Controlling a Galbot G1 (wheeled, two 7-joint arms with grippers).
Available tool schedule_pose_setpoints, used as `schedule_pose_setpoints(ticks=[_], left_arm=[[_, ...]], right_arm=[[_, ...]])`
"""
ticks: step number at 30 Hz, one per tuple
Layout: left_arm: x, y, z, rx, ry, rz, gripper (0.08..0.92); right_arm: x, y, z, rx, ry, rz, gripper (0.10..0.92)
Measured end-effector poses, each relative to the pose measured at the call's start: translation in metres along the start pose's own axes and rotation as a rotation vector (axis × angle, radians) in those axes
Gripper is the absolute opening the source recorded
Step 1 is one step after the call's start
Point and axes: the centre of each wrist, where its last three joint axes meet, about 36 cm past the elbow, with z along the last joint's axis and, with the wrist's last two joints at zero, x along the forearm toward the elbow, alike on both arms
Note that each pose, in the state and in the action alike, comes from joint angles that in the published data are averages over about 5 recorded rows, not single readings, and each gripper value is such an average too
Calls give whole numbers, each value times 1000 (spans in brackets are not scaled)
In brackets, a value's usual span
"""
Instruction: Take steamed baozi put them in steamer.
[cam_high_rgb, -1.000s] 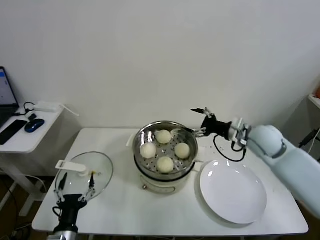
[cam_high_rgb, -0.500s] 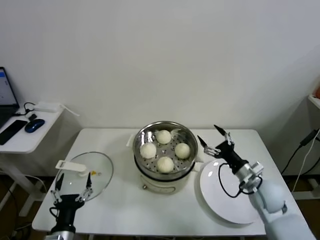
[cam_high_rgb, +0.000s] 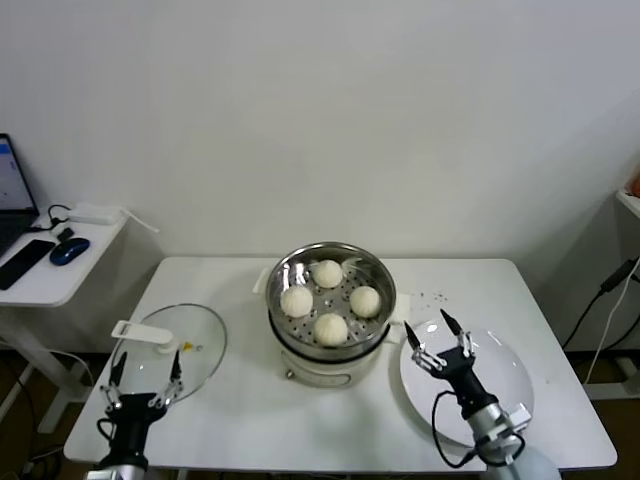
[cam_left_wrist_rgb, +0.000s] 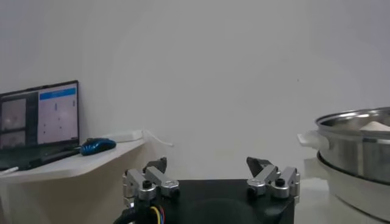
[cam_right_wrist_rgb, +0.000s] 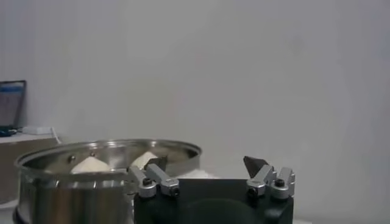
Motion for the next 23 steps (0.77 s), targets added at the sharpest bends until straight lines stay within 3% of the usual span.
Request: schedule_pose_setpoints(ticks=[23], left_arm=[[1, 4, -4, 15, 6, -3, 823]], right_arm=[[32, 21, 15, -49, 18, 35, 823]])
